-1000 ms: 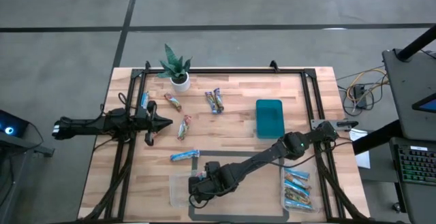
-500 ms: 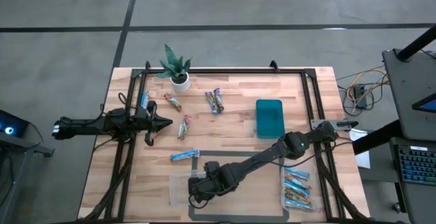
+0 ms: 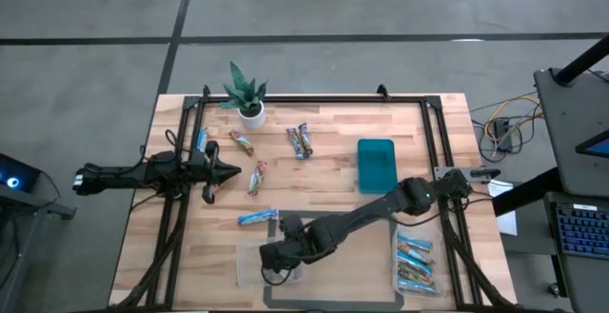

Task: Pick and place Granola Bars by type
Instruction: Put the bottom left blue granola bar into the blue bin

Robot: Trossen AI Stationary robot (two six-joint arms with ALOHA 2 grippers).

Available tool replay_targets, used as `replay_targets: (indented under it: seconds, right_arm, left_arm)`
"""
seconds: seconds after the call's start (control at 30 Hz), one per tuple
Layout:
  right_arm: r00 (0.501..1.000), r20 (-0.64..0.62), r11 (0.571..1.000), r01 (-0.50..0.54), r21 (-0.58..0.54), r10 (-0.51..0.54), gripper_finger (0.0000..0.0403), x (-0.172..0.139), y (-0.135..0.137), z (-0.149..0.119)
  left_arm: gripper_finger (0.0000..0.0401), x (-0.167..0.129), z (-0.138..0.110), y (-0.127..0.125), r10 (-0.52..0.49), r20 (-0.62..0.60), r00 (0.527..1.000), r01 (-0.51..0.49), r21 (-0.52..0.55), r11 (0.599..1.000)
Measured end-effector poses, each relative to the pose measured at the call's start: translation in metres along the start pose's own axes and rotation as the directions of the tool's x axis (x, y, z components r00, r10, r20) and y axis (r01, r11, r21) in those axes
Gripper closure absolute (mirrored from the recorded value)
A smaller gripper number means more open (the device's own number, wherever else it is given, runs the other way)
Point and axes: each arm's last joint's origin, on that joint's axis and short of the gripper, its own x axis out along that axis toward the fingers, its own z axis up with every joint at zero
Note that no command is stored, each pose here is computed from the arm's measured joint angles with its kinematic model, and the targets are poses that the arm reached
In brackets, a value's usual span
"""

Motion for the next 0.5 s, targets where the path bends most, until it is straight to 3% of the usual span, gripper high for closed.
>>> replay_targets:
  seconds: [0.27, 0.5]
  right_arm:
    - [1.0, 0.013, 0.975, -0.02, -0.219, 0.023, 0.0266, -0.02, 0.004, 0.014]
    - [0.997, 0.057, 0.895, 0.067, -0.441, -0.046, 0.0266, -0.048, -0.003, 0.021]
  left_arm:
    - [0.0401, 0.0, 0.0, 0.0, 0.0, 0.0, 1.0, 0.0, 0.0, 1.0]
    - [0.0401, 0.0, 0.0, 0.0, 0.0, 0.0, 1.0, 0.0, 0.0, 1.0]
